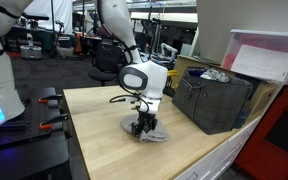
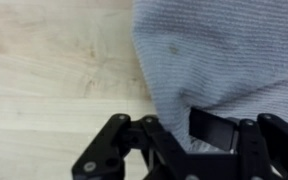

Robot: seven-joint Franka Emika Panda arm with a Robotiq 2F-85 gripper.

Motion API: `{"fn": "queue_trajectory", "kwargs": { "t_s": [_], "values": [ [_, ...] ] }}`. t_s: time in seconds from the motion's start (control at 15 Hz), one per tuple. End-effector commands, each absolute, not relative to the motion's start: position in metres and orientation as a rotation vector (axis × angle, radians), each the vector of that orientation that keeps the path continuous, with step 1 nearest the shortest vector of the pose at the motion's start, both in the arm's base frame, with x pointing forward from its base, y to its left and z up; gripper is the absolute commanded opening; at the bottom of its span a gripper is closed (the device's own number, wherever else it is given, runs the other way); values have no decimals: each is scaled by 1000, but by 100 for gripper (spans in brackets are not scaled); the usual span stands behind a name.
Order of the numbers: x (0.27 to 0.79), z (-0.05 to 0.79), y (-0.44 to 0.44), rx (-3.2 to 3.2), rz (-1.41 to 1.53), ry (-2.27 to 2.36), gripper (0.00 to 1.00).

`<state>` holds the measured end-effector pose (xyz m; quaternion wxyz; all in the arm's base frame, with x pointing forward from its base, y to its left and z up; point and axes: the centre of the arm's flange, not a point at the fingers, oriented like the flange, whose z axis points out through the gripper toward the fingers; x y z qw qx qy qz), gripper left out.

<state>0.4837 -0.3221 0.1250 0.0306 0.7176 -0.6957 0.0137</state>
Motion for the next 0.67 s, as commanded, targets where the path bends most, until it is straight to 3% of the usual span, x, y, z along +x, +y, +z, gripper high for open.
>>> {"fn": "queue_trajectory", "kwargs": {
  "t_s": [0.0, 0.6],
  "values": [
    [495, 166, -304, 2167, 130, -1958, 0],
    [562, 208, -255, 2254, 289, -1477, 0]
  ]
}}
